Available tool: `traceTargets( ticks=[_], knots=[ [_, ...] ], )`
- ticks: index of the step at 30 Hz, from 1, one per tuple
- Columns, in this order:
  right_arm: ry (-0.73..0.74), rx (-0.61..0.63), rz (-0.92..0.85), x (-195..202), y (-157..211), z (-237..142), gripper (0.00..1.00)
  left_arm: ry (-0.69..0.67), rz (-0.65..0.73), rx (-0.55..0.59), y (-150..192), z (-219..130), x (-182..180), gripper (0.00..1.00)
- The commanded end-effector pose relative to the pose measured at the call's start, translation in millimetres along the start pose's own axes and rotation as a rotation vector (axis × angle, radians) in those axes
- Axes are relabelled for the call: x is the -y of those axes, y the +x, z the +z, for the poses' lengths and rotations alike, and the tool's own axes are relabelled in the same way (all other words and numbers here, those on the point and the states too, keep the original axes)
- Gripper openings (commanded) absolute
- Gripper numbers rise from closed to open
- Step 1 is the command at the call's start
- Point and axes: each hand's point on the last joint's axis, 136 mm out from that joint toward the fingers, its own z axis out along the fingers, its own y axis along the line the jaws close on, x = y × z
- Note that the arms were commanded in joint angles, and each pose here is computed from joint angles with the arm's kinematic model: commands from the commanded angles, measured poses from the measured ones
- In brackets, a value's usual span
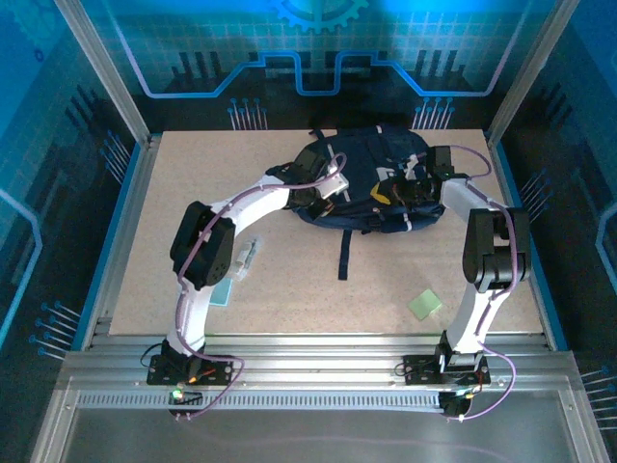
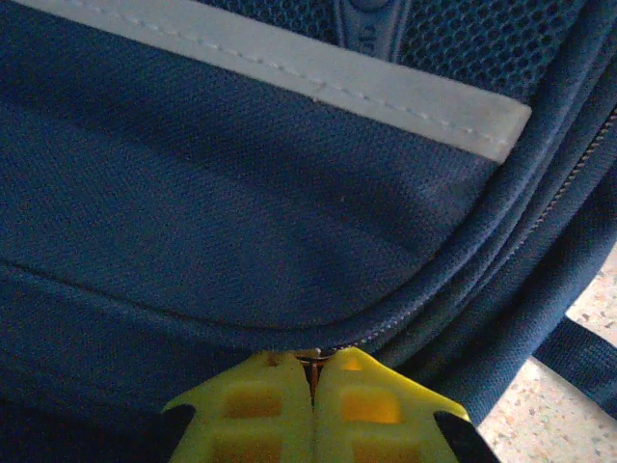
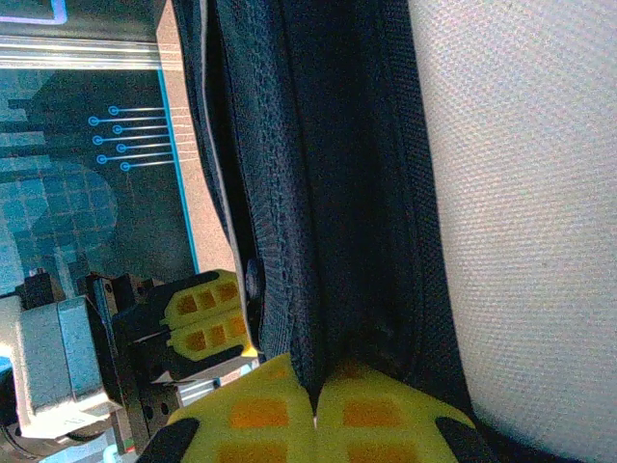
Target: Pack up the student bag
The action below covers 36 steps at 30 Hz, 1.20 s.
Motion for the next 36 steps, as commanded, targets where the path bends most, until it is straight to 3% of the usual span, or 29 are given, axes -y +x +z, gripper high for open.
traceTargets(
  ticks=[1,4,8,13,19,21,24,26,30,36],
  knots=[
    [-0.081,0.024,-0.091,-31,-15,-16,0.00,0.033,-0.043,-0.040,11,-13,7,0.00],
    [-0.058,0.031,-0.101,-29,-16,-17,0.00,0.029,-0.114,-0.035,13,-18,-9,0.00],
    [0.001,0.053,-0.109,-21,-21,-18,0.00,0.153,-0.249,0.027,8,-35,-18,0.00],
    [0.023,0.065,-0.131,-19,-34,-10,0.00,0.217,-0.185,0.025,8,-51,32,0.00],
    [0.085,0.100,-0.133,-16,-50,0,0.00,0.352,-0.223,0.091,-7,-64,91,0.00],
    [0.095,0.108,-0.122,-16,-55,2,0.10,0.340,-0.218,0.108,-17,-61,97,0.00],
    [0.130,0.139,-0.117,-17,-52,-5,0.43,0.331,-0.237,0.102,-32,-48,96,0.00],
    [0.158,0.158,-0.110,-14,-41,-12,0.58,0.284,-0.238,0.069,-36,-36,90,0.00],
    [0.136,0.154,-0.063,-11,-6,-12,0.61,0.258,-0.222,0.031,-39,-20,89,0.00],
    [0.094,0.123,-0.016,-15,30,6,0.53,0.244,-0.220,0.034,-37,-21,95,0.00]
  ],
)
